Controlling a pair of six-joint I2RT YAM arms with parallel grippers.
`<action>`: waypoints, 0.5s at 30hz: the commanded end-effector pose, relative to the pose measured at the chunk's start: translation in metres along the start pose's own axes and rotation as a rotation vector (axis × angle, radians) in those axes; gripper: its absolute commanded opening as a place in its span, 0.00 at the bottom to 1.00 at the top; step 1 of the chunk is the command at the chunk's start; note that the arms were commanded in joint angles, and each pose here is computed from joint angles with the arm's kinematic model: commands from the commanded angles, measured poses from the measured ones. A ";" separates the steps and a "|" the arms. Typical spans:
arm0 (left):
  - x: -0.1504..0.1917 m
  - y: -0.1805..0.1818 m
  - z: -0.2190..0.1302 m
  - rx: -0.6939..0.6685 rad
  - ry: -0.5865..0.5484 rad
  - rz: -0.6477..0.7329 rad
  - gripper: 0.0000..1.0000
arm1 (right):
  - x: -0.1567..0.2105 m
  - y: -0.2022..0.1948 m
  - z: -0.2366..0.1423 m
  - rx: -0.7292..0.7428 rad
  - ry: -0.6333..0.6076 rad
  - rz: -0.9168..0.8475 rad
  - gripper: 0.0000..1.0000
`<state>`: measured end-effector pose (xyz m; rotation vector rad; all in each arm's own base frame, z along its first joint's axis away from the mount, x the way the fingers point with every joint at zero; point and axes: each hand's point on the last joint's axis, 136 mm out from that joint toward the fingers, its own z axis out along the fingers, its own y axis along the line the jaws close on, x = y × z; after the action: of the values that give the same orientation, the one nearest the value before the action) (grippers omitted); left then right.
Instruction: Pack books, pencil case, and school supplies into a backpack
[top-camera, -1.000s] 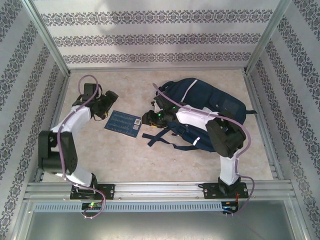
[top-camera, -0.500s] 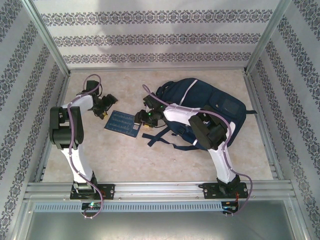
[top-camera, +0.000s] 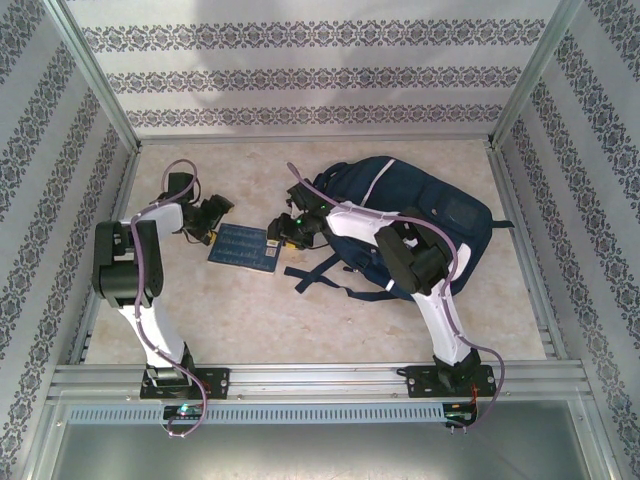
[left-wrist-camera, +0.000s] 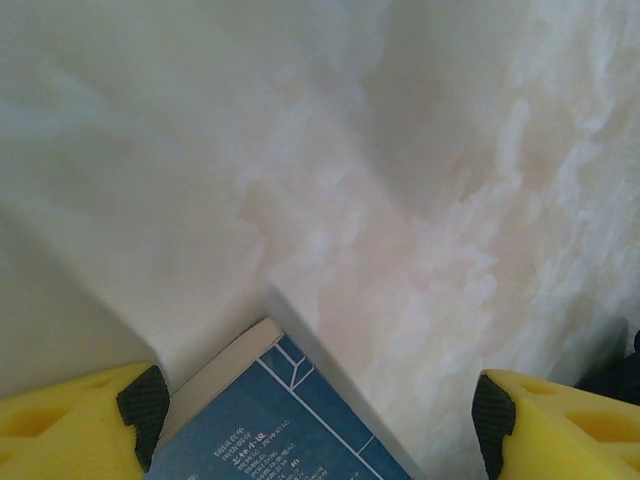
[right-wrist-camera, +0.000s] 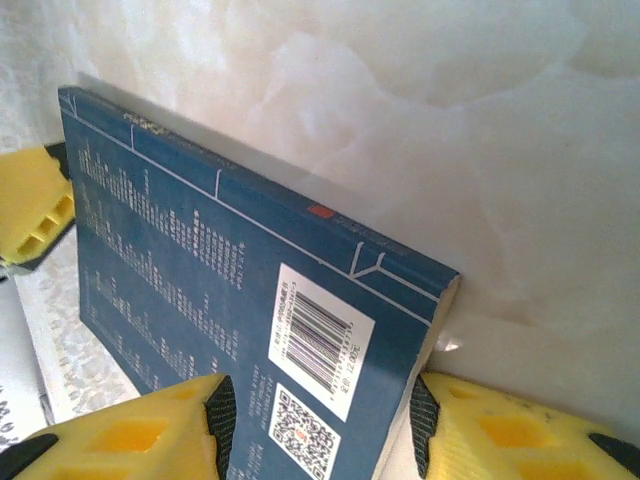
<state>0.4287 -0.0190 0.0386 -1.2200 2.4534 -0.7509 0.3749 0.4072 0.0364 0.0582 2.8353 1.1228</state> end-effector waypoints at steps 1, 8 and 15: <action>0.043 0.023 -0.002 -0.052 0.138 -0.099 0.82 | -0.006 0.037 -0.010 -0.150 -0.001 -0.006 0.51; 0.046 0.026 -0.007 -0.058 0.137 -0.083 0.82 | -0.007 0.061 -0.027 -0.272 -0.008 0.025 0.47; 0.050 0.032 -0.004 -0.072 0.143 -0.082 0.81 | -0.001 0.072 -0.034 -0.318 0.004 0.018 0.34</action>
<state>0.4129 -0.0191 0.0371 -1.2471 2.4538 -0.7444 0.3804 0.4067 0.0512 0.2392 2.7800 1.3299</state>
